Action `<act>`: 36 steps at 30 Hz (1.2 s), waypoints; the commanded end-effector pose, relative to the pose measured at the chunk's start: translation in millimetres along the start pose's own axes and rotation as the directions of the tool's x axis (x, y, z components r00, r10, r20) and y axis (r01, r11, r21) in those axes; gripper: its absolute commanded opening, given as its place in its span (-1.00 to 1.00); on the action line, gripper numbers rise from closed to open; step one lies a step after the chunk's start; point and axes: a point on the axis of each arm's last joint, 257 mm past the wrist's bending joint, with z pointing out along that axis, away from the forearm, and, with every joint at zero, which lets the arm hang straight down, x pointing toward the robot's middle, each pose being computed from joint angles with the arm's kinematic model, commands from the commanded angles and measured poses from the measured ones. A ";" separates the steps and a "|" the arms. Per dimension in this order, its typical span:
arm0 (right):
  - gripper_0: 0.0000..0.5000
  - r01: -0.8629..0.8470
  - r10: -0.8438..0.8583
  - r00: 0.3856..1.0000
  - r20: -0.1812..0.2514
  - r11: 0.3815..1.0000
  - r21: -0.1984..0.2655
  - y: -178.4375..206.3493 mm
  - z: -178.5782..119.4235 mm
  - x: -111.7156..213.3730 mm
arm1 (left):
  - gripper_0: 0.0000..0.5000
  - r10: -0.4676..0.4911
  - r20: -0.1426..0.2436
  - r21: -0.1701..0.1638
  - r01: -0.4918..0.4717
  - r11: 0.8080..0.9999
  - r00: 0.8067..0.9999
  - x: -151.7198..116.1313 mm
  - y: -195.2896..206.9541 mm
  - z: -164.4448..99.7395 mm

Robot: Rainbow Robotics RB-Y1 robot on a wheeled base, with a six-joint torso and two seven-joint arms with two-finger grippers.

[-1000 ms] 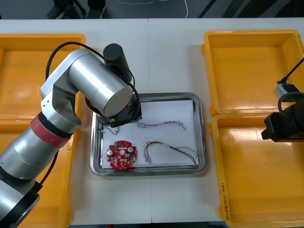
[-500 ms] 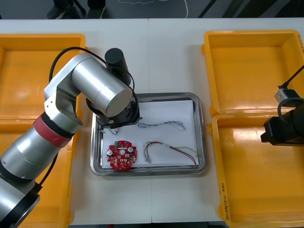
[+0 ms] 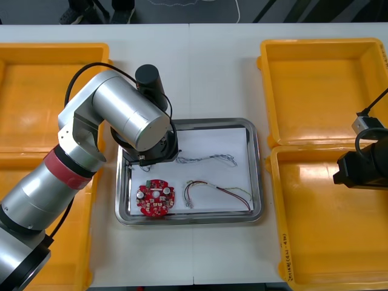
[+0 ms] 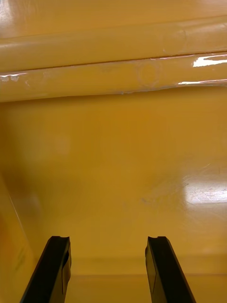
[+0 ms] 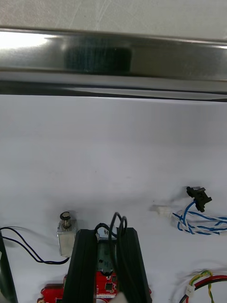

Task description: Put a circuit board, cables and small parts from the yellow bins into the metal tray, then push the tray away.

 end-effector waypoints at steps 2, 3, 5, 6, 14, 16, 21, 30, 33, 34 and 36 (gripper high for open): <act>0.84 -0.043 0.042 0.998 0.044 0.999 0.017 -9.7 -12.7 -7.9 | 1.00 0.074 0.003 0.027 -0.074 0.997 0.997 7.3 -15.1 1.0; 0.84 -0.045 0.044 0.998 0.046 0.999 0.019 -10.3 -13.0 -8.5 | 1.00 0.072 0.004 0.025 -0.072 0.997 0.997 7.0 -14.9 1.1; 0.84 -0.047 0.046 0.998 0.048 0.999 0.016 -10.5 -13.9 -9.1 | 1.00 0.070 0.008 0.021 -0.070 0.997 0.998 5.8 -13.8 1.1; 0.84 -0.045 0.044 0.998 0.048 0.999 0.016 -10.5 -13.9 -9.1 | 1.00 0.071 0.009 0.020 -0.071 0.997 0.997 5.5 -13.6 1.1; 0.84 -0.048 0.048 0.998 0.049 0.999 0.015 -10.7 -14.6 -9.6 | 1.00 0.061 0.049 0.025 -0.062 0.998 0.997 -7.8 -7.8 -14.0; 0.83 -0.048 0.047 0.998 0.050 0.999 0.015 -11.0 -14.9 -9.9 | 1.00 0.069 0.067 0.017 -0.071 0.997 0.995 -11.4 -3.4 -23.1; 0.84 -0.050 0.049 0.997 0.053 0.999 0.015 -11.5 -15.5 -10.6 | 1.00 0.080 0.102 -0.004 -0.080 0.997 0.992 -17.1 10.1 -51.6; 0.84 -0.046 0.045 0.998 0.053 0.999 0.014 -11.5 -15.8 -10.8 | 1.00 0.071 0.133 0.016 -0.074 0.997 0.989 -22.8 27.0 -94.5; 0.84 -0.042 0.041 0.998 0.052 0.999 0.011 -10.8 -15.8 -10.4 | 1.00 0.062 0.161 0.038 -0.069 0.997 0.985 -29.6 31.1 -107.8; 0.84 -0.042 0.041 0.998 0.054 0.999 0.011 -10.8 -16.4 -10.8 | 1.00 0.061 0.166 0.043 -0.070 0.997 0.984 -30.8 31.6 -110.8; 0.84 -0.038 0.037 0.998 0.052 0.999 0.008 -9.6 -16.4 -10.7 | 1.00 0.053 0.184 0.056 -0.065 0.996 0.982 -36.3 37.2 -120.9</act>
